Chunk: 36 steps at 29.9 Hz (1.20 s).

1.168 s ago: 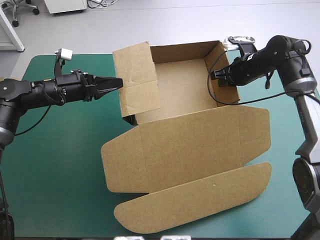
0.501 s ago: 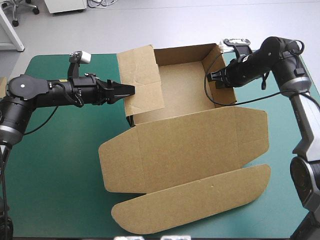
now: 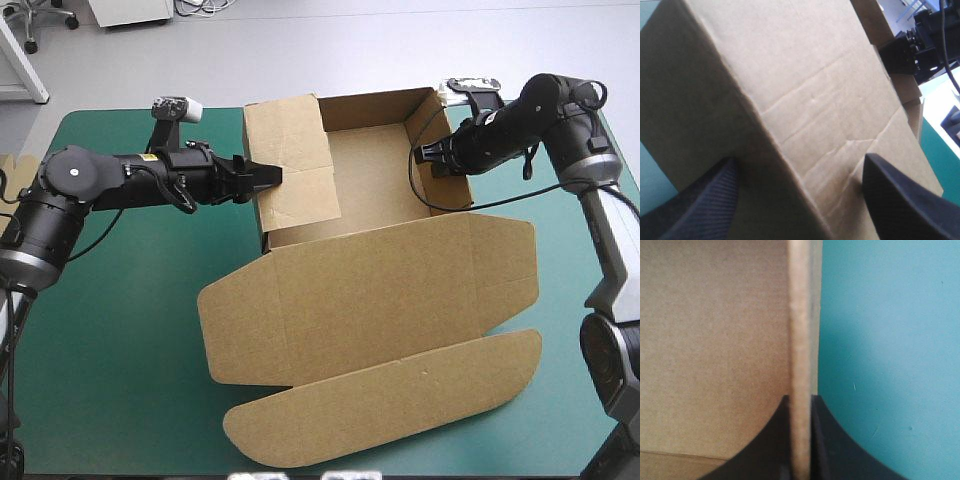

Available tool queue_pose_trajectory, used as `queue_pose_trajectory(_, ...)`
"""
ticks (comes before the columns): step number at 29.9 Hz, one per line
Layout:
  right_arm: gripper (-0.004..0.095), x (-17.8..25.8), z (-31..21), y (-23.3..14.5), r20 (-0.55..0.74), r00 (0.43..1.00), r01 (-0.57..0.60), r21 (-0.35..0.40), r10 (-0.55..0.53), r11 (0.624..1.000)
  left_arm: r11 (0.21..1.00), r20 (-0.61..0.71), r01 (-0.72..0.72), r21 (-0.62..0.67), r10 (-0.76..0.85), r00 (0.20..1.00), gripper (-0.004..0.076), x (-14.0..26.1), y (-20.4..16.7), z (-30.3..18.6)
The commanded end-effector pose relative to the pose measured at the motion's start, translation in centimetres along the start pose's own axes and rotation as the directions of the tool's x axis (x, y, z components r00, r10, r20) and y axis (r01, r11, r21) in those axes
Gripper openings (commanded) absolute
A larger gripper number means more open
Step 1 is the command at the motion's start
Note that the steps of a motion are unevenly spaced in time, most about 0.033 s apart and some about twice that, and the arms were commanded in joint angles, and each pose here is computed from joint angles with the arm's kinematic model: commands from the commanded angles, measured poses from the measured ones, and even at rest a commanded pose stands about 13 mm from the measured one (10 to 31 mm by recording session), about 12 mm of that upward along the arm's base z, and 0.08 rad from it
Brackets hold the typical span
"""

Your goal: Fold the box

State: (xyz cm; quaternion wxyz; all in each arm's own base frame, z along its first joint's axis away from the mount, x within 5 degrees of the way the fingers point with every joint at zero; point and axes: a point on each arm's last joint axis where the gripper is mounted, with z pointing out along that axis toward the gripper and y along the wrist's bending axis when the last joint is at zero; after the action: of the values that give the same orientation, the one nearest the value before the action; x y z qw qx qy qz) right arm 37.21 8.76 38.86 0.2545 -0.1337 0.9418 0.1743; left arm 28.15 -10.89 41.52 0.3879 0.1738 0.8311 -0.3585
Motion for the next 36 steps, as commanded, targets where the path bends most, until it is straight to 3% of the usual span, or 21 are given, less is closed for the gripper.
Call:
queue_pose_trajectory(1, 0.0002, -0.3, -3.0, 1.3, 0.083, 0.997, 0.003, -0.033, -0.001, 0.999, 1.0, 0.112, -0.009, -0.008, 0.01, 0.994, 0.0501, -1.3, -2.3, -0.9)
queue_pose_trajectory(14, 0.0002, -0.4, -2.9, 1.1, 0.092, 0.996, -0.016, -0.006, 0.017, 1.0, 0.986, 0.099, 0.084, -0.14, -0.071, 0.993, 0.047, -1.1, -1.3, -0.8)
queue_pose_trajectory(20, 0.0002, -0.3, -2.2, 2.7, 0.077, 0.996, 0.041, 0.073, -0.047, 0.996, 0.986, 0.128, 0.085, -0.14, -0.067, 0.99, 0.0464, -1.3, -1.7, -0.4)
queue_pose_trajectory(30, 0.0002, -0.3, -2.1, 3.1, 0.077, 0.996, 0.048, 0.073, -0.053, 0.996, 0.979, 0.044, 0.11, -0.173, -0.104, 0.994, 0.0464, -0.2, -1.7, 3.2)
queue_pose_trajectory(36, 0.0002, -0.3, -2.1, 3.1, 0.081, 0.995, 0.046, 0.073, -0.052, 0.996, 0.955, 0.004, 0.111, -0.276, -0.115, 0.993, 0.0463, 0.4, -0.9, 4.1)
